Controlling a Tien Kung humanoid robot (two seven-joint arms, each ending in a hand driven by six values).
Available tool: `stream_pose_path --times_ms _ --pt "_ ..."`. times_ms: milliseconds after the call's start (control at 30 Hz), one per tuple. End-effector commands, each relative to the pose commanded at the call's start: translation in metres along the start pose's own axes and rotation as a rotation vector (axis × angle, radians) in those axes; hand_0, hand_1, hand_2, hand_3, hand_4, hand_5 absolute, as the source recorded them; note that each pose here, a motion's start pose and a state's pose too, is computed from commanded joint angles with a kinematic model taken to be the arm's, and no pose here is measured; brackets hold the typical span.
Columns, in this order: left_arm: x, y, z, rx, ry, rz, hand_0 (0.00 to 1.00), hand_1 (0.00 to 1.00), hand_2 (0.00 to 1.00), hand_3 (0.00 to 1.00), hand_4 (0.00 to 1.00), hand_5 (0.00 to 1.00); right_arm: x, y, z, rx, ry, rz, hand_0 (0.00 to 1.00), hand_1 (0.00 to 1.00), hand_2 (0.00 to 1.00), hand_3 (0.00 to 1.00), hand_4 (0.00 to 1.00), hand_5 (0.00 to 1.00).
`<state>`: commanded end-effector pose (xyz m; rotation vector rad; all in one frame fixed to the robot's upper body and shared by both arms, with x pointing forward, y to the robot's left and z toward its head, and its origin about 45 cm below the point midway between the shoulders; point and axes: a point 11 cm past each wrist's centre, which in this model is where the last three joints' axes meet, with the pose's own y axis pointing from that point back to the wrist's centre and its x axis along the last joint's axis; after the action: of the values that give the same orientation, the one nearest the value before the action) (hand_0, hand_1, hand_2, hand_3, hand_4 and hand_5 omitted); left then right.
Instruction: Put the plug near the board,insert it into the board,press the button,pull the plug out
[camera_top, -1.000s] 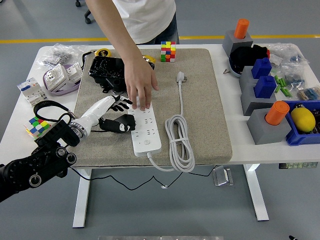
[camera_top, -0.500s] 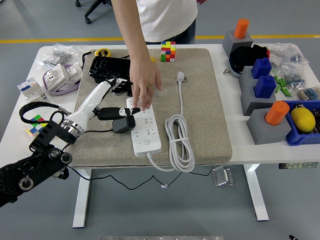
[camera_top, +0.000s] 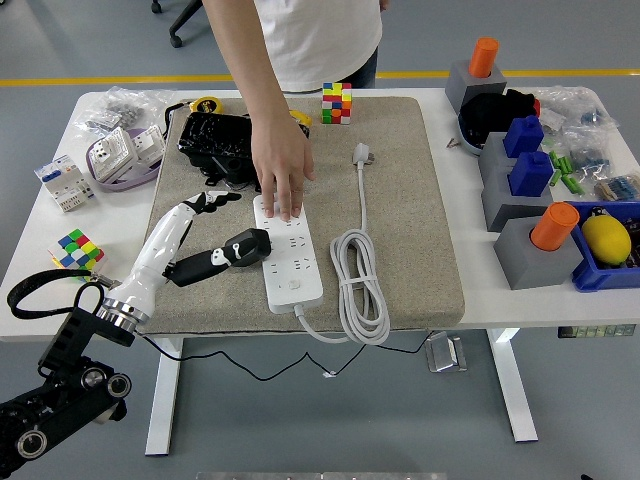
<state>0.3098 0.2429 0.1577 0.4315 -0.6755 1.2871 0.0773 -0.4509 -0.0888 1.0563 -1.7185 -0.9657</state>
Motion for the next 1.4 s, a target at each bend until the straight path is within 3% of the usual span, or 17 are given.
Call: stream_pose_path --times_ms 133,233,467,933,1400 --pt "-0.013 0.012 -0.005 0.025 -0.002 -0.015 0.826 0.854 0.867 0.812 0.998 0.804 -0.001 0.0 0.001 0.002 -0.003 0.0 0.6 0.652 0.682 0.567 0.958 0.515" --pt "-0.019 0.014 -0.006 0.034 -0.002 -0.031 0.826 0.854 0.867 0.812 0.998 0.804 -0.001 0.0 0.001 0.003 -0.002 -0.001 0.6 0.652 0.682 0.567 0.958 0.515" --pt "-0.029 0.008 -0.012 0.076 -0.025 -0.08 0.833 0.861 0.871 0.816 0.998 0.81 0.0 0.0 -0.003 0.012 0.001 0.001 0.6 0.652 0.682 0.567 0.957 0.513" --pt "-0.035 0.0 -0.019 0.116 -0.049 -0.11 0.816 0.86 0.861 0.808 0.987 0.809 0.0 0.0 -0.003 0.013 -0.004 0.0 0.6 0.651 0.679 0.564 0.956 0.513" --pt "-0.041 -0.01 -0.01 0.097 -0.061 -0.133 0.819 0.853 0.855 0.803 0.981 0.804 0.0 0.0 -0.003 0.014 -0.009 0.001 0.602 0.651 0.679 0.564 0.955 0.511"
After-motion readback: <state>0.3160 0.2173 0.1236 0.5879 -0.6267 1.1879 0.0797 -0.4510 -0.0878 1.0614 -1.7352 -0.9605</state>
